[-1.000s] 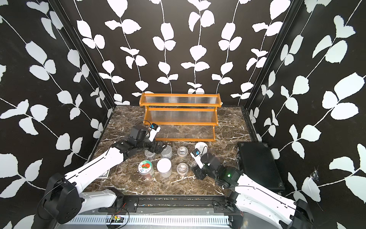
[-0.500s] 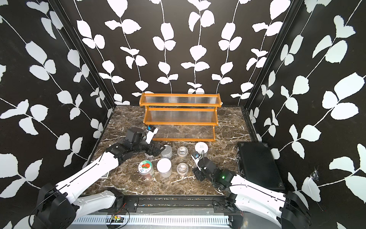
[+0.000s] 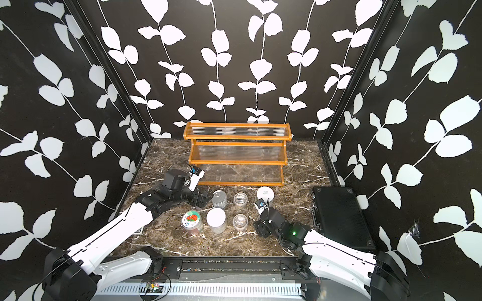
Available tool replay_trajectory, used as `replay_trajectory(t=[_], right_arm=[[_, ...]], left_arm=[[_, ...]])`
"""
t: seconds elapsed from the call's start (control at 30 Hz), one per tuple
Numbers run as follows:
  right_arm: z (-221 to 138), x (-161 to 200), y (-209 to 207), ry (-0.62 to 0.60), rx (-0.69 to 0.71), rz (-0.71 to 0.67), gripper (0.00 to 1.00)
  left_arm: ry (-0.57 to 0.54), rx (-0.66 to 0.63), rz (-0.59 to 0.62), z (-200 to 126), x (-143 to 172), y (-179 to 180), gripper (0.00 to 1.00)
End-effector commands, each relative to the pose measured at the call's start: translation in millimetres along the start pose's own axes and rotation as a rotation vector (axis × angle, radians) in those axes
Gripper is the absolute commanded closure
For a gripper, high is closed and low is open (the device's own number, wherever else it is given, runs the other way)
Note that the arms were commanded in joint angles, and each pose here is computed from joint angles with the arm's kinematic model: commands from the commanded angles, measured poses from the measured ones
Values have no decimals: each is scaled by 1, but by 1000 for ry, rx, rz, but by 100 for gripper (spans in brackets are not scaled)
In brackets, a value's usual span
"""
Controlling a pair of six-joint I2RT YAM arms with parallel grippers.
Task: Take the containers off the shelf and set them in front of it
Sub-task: Place the container at the center of the board, then reset both arms
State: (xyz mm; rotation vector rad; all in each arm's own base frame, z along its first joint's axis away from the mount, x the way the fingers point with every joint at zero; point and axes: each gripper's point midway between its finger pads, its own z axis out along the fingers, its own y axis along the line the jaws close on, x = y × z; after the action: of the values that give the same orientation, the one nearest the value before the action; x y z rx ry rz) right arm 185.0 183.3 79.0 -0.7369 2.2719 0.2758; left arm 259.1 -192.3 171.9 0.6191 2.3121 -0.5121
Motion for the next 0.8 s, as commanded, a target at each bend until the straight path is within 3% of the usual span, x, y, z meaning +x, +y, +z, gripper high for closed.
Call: replay_trajectory(t=[0.0,0.23,0.43,0.6,0.7,0.77], right_arm=[[2,11,-2,16,11,10,12],[-10,-5,-2,0,13,1,9],[-42,-47,-10,-100,46,-27,4],[-57,-74,-34,-104,71,33,2],[-60,-93,-67,-177,93,149,1],[-64,-101,-97,-212,151,214,0]], left_arm=[[9,-24,20,-6,4,5,1],[24,-75,45,-14,3,12,1],[14,-191,42,-29,0,32,1],[41,-504,-104,-55,11,101,1],[-75,-637,-240,-73,5,145,1],[-120,-723,-266,-85,1,167,1]])
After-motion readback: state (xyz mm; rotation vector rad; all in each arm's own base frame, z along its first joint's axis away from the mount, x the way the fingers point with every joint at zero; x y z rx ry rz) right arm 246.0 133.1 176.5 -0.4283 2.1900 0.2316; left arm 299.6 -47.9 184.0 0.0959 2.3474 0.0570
